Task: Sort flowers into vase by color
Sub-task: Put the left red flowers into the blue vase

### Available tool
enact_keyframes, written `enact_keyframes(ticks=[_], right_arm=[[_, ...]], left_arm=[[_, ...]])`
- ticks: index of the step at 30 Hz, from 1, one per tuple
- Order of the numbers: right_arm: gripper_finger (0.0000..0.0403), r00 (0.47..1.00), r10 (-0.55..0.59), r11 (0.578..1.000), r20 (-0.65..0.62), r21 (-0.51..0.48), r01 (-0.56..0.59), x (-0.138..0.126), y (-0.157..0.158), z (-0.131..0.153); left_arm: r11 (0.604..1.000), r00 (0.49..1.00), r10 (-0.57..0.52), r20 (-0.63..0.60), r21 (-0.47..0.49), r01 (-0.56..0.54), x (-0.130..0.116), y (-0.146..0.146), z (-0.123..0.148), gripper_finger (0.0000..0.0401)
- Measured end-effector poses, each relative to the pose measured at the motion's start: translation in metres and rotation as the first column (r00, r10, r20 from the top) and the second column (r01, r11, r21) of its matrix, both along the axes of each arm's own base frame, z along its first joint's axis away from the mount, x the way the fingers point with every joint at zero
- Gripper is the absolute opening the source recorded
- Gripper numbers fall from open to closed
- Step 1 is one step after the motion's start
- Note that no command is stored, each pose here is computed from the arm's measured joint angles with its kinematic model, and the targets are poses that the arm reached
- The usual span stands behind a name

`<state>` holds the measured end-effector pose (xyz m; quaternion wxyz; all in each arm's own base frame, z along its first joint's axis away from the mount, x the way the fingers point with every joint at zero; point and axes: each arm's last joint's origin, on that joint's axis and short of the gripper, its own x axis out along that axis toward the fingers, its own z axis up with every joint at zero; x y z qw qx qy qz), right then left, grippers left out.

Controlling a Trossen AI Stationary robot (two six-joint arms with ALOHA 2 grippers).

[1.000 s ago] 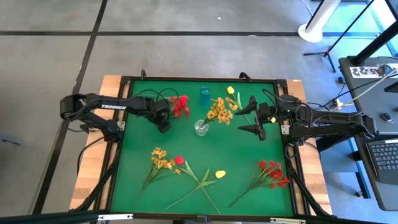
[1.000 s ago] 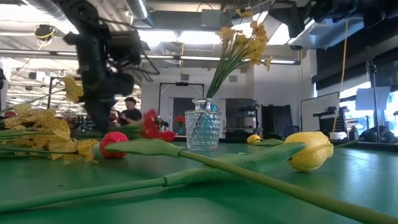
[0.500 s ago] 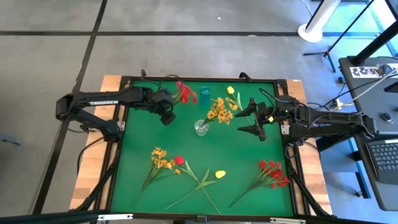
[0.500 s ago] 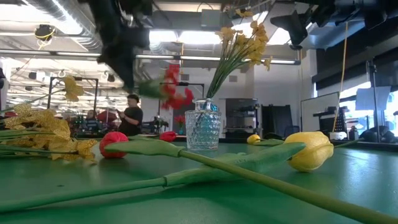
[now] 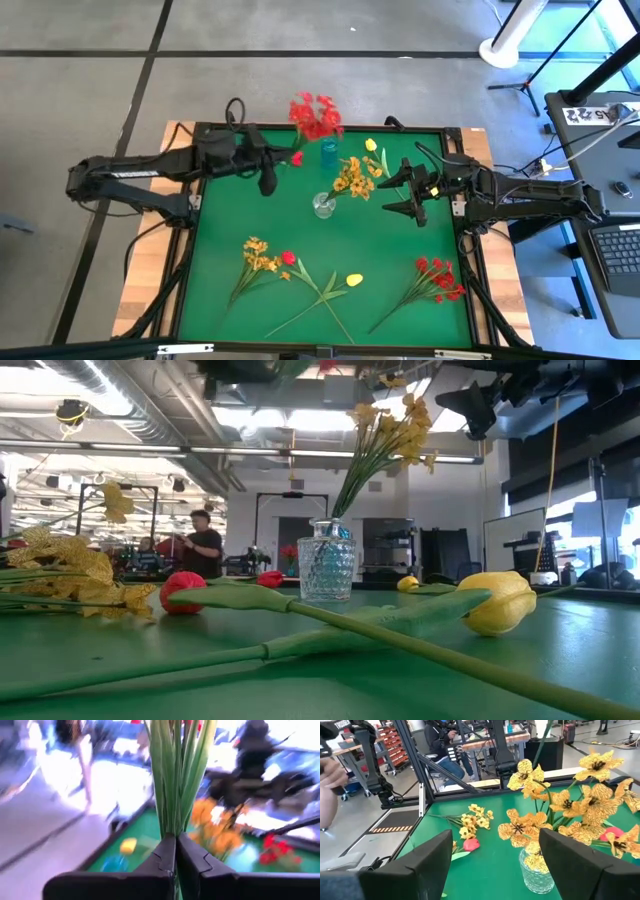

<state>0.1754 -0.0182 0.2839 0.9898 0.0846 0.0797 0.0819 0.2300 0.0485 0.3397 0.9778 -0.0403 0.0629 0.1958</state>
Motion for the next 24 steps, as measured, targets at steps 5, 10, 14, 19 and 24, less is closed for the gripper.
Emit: enact_keyframes(ticks=[5,10,14,19,24], right_arm=[[0.0295,1.0,-0.001,1.0,-0.025,0.004,0.001,0.0,0.0,-0.002],[0.0295,0.997,-0.026,1.0,-0.067,0.002,0.026,-0.001,-0.001,-0.007],[0.0295,0.995,-0.066,0.998,-0.069,-0.004,0.065,-0.001,-0.002,-0.007],[0.0295,0.993,-0.096,0.995,-0.067,-0.01,0.095,-0.001,-0.003,-0.007],[0.0295,0.99,-0.11,0.993,-0.093,0.025,0.113,0.002,-0.003,-0.009]], left_arm=[[0.996,0.982,-0.028,0.188,0.084,0.012,0.01,0.021,-0.023,0.0],[0.992,0.935,-0.091,0.343,0.11,0.057,0.017,0.054,-0.039,0.0],[0.994,0.925,-0.08,0.37,0.1,0.046,0.032,0.076,-0.059,0.0],[0.992,0.914,-0.053,0.402,0.129,0.001,0.049,0.099,-0.077,0.0],[0.99,0.911,-0.025,0.412,0.134,-0.034,0.063,0.12,-0.084,0.0]])
